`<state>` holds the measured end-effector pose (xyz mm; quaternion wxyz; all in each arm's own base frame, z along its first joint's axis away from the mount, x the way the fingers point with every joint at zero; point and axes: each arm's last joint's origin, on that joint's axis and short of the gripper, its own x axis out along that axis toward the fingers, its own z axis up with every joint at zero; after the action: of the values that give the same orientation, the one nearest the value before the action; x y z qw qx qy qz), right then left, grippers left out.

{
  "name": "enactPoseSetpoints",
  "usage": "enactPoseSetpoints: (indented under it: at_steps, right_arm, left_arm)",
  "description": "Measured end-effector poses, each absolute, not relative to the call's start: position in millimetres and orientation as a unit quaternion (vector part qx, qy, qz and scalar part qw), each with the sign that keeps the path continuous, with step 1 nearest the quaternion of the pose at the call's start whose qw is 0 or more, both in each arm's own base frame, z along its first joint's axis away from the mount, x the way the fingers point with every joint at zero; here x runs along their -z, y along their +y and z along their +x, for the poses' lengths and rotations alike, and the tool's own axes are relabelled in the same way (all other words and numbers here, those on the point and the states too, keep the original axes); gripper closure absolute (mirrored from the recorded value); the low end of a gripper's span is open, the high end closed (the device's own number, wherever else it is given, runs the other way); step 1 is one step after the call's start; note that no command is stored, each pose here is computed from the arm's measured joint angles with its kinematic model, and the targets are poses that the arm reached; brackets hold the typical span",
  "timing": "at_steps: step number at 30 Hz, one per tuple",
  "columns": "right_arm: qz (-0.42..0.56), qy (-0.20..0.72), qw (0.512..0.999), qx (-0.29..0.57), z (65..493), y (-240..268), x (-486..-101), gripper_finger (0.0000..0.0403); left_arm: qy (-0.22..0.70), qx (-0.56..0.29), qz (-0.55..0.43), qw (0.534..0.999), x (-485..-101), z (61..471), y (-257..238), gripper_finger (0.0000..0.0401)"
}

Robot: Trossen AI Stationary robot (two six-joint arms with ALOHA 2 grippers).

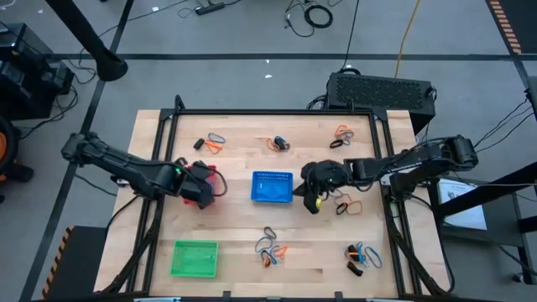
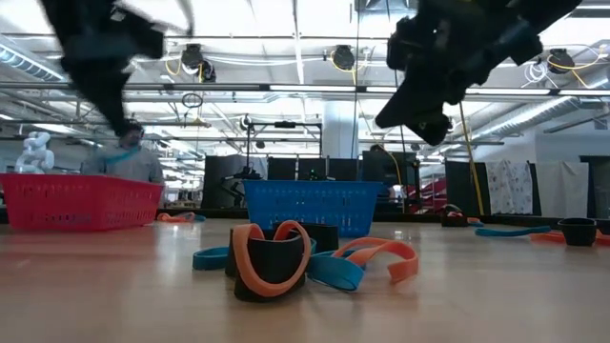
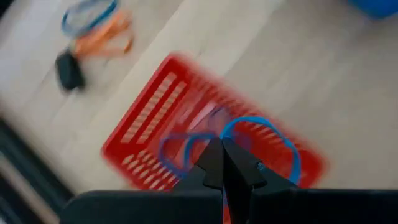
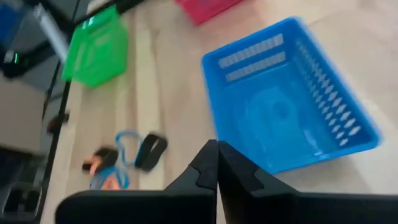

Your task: Sort rubber bands into baskets

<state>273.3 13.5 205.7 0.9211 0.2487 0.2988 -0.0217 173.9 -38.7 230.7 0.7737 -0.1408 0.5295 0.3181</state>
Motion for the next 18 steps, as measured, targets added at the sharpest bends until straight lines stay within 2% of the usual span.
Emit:
enactPoseSetpoints:
  at_steps: [7, 11, 18]
  right_arm:
    - [0.322, 0.262, 0.907, 0.070, 276, -9, -210, 0.0403]
    - [0.336, 0.252, 0.903, 0.087, 278, -21, -214, 0.0403]
    - [0.324, 0.236, 0.908, 0.118, 279, -45, -225, 0.0403]
  left_arm:
    - [0.553, -0.352, -0.185, 0.732, -206, 152, -22, 0.0401]
    - [0.558, -0.348, -0.177, 0.732, -205, 153, -17, 0.0400]
    - [0.562, -0.342, -0.166, 0.734, -205, 154, -13, 0.0354]
